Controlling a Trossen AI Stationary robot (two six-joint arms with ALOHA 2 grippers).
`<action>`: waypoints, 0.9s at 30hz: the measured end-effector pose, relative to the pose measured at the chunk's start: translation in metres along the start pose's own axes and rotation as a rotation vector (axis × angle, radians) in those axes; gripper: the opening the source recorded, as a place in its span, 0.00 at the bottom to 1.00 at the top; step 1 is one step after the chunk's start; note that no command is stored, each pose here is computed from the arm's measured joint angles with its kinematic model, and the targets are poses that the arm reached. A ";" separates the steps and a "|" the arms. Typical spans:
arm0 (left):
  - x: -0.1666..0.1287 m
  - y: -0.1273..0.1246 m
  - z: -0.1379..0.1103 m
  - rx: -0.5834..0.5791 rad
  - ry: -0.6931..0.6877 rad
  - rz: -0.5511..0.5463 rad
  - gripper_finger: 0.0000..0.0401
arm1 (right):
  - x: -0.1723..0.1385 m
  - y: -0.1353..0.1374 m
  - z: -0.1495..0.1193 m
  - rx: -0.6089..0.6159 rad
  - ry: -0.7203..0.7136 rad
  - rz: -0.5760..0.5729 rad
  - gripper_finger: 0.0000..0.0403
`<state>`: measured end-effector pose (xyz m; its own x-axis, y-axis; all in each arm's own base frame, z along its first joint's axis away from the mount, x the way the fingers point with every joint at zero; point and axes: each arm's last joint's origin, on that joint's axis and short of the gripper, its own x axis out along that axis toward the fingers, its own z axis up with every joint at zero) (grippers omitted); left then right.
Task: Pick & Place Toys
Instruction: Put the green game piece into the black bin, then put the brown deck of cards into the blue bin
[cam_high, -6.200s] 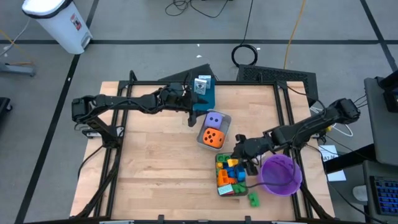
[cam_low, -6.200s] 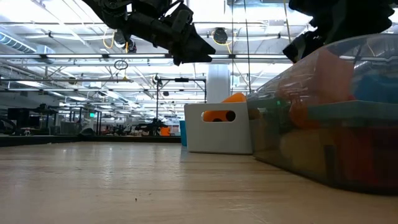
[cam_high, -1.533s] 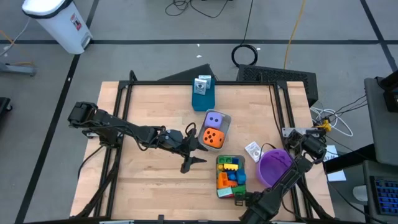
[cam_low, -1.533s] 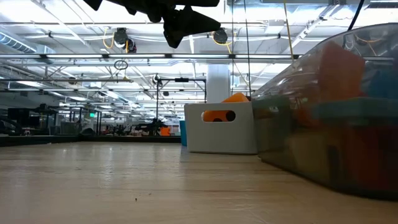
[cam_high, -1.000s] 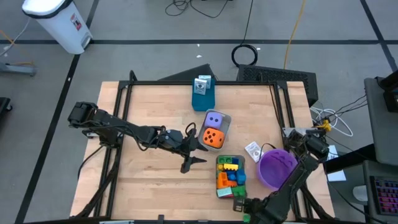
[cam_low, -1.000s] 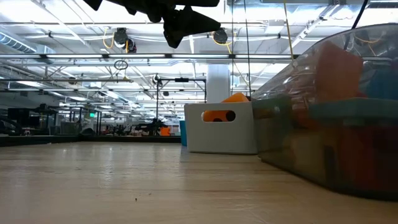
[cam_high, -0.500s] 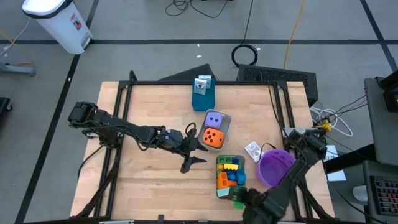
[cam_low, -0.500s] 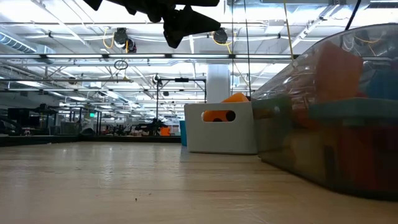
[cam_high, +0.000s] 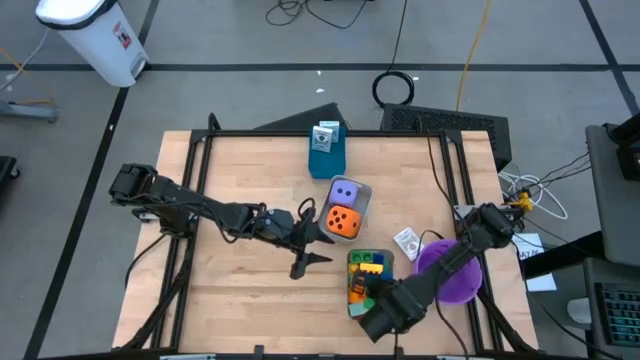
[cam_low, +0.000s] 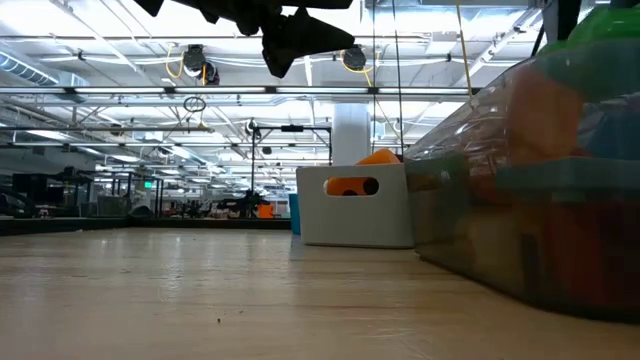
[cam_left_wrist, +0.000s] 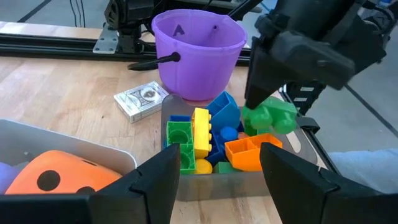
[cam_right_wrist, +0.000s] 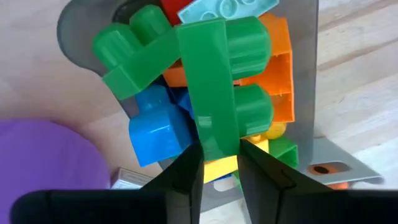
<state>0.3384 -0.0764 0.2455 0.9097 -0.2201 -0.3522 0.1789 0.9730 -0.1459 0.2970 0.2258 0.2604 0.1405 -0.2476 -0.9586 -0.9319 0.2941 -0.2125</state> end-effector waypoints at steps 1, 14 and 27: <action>0.000 -0.001 0.000 0.007 0.000 -0.003 0.57 | 0.001 -0.001 -0.001 0.014 0.000 0.003 0.21; 0.000 -0.004 0.002 0.008 -0.025 0.007 0.57 | 0.004 -0.014 -0.013 0.136 -0.009 0.060 0.39; -0.004 0.012 0.018 -0.016 -0.153 0.034 0.57 | -0.058 -0.039 -0.115 0.614 -0.138 -0.088 0.33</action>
<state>0.3436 -0.0625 0.2617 0.9617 -0.1727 -0.2127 0.1421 0.9781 -0.1518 0.2867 0.1229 0.3464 0.2879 -0.1859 -0.9394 -0.5590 0.7639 -0.3225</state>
